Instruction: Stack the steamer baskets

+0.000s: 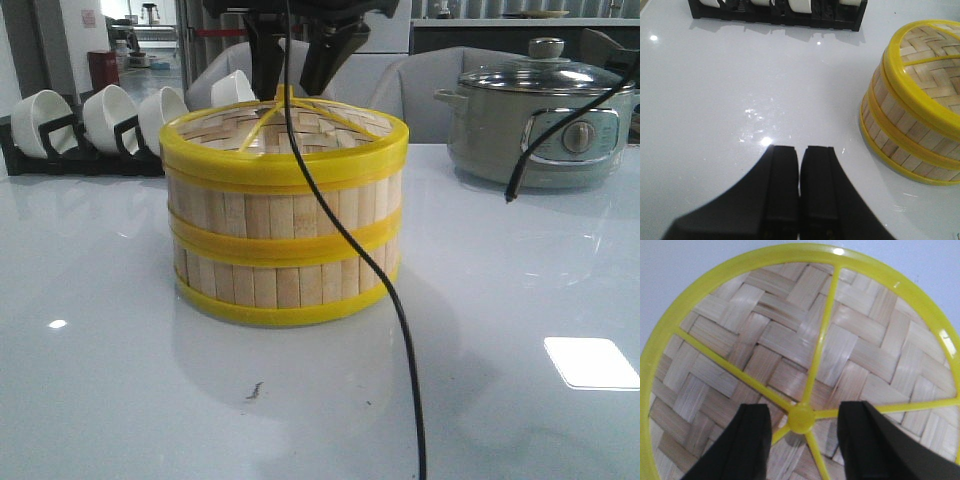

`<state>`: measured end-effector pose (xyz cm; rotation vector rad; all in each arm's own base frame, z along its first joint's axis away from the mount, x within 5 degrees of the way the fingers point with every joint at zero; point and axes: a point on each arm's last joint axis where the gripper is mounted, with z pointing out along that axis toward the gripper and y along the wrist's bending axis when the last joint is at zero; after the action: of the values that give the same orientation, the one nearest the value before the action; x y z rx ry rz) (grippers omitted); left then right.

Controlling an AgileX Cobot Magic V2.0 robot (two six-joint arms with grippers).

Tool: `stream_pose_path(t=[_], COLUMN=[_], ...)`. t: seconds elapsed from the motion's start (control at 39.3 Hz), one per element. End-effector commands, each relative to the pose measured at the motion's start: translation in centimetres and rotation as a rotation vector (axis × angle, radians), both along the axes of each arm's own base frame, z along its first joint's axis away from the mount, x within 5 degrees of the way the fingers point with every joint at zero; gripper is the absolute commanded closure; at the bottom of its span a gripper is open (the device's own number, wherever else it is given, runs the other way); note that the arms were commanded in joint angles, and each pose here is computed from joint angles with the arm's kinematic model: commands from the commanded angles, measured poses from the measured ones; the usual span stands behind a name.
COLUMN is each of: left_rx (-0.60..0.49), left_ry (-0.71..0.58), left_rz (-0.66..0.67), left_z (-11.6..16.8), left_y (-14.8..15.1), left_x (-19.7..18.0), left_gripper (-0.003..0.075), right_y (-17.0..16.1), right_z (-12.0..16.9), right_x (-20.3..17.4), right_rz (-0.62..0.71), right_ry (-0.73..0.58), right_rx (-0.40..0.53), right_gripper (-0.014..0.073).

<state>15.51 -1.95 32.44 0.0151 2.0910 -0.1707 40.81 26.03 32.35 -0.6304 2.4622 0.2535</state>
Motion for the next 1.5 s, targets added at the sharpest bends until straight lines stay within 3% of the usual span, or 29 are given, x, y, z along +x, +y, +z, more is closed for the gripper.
stream_pose_path(t=[0.0, 0.31, 0.53, 0.69, 0.92, 1.17, 1.48], left_rx=[-0.021, -0.021, -0.021, -0.021, -0.021, -0.021, -0.021], left_ry=[-0.102, -0.102, -0.102, -0.102, -0.102, -0.102, -0.102], left_rz=[0.002, 0.002, 0.002, 0.002, 0.002, 0.002, 0.002], left_z=[1.5, 1.5, 1.5, 1.5, 1.5, 1.5, 1.5], left_y=[-0.1, -0.1, -0.1, -0.1, -0.1, -0.1, -0.1], left_x=[0.3, 0.3, 0.3, 0.3, 0.3, 0.3, 0.3], left_gripper=[0.0635, 0.0635, 0.0635, 0.0635, 0.0635, 0.0635, 0.0635], right_y=[-1.1, -4.6, -10.3, -14.4, -19.7, -25.1, -27.3], right_z=[6.1, 12.6, 17.5, 19.0, 17.2, 11.8, 6.0], right_x=[-1.3, -3.3, -5.7, -7.5, -10.8, -16.5, -23.4], right_rz=[-0.002, -0.052, -0.155, -0.236, -0.337, -0.471, -0.556], right_ry=[-0.196, -0.433, -0.517, -0.549, -0.570, -0.621, -0.731], right_rx=[0.091, 0.073, 0.097, 0.089, 0.057, 0.055, 0.056], right_gripper=[0.0163, 0.0171, 0.0171, 0.0171, 0.0171, 0.0171, 0.0171])
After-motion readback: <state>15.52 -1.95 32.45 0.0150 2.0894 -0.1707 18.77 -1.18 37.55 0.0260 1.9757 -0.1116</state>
